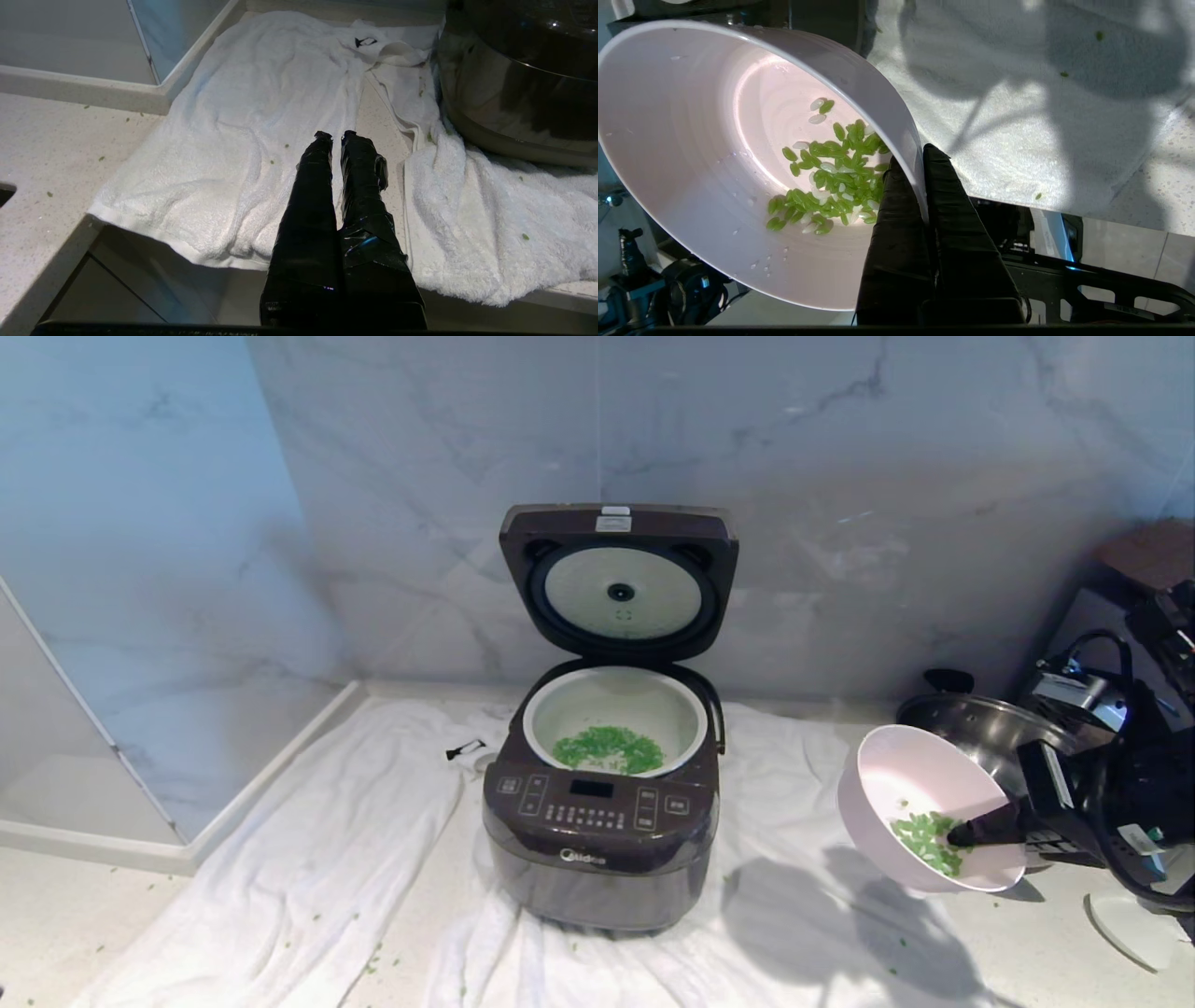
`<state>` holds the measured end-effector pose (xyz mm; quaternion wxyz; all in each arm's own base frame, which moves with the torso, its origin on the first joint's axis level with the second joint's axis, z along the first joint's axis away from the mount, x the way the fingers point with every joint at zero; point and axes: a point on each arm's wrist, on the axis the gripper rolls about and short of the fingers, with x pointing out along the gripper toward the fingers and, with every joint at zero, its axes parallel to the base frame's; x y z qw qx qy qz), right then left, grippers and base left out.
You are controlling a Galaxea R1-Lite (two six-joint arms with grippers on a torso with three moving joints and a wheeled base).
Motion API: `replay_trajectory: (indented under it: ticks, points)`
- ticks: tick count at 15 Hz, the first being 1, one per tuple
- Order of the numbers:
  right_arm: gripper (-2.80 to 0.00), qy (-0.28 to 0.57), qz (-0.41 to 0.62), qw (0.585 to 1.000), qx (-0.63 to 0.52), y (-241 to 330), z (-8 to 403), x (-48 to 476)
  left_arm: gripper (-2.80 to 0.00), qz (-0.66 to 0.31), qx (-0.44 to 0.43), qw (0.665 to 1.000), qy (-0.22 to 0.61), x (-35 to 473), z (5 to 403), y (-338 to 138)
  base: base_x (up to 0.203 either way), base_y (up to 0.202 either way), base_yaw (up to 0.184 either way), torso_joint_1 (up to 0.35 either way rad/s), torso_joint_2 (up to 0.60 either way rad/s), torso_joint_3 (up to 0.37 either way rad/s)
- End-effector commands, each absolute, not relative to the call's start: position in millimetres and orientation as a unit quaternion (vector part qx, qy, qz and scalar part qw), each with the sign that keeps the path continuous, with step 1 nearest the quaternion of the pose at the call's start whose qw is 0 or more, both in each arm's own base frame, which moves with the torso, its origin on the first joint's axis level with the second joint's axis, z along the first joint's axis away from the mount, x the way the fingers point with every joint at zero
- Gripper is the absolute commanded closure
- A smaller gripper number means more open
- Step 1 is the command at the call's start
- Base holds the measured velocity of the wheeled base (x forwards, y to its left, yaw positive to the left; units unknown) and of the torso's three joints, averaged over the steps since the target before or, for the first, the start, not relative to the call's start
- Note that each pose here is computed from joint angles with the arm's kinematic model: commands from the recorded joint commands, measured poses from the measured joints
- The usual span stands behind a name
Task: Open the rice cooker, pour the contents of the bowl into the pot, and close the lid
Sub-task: Place the bowl on the table
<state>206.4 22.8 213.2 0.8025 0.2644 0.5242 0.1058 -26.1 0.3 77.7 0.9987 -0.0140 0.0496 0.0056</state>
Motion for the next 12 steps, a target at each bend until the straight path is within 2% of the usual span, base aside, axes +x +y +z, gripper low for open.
replay_trajectory:
  ticks: [1,12]
  points:
    - [0.00,0.516,0.110,0.807,0.265,23.2,218.7,202.4,0.00,0.006,-0.014,0.999,0.050,-26.1,77.6,0.3,0.000,0.000,0.000,0.000,0.00,0.000]
    - [0.00,0.524,0.101,0.800,0.275,23.1,215.0,201.6,0.00,0.006,-0.014,0.999,0.050,-26.1,77.6,0.3,0.000,0.000,0.000,0.000,0.00,0.000]
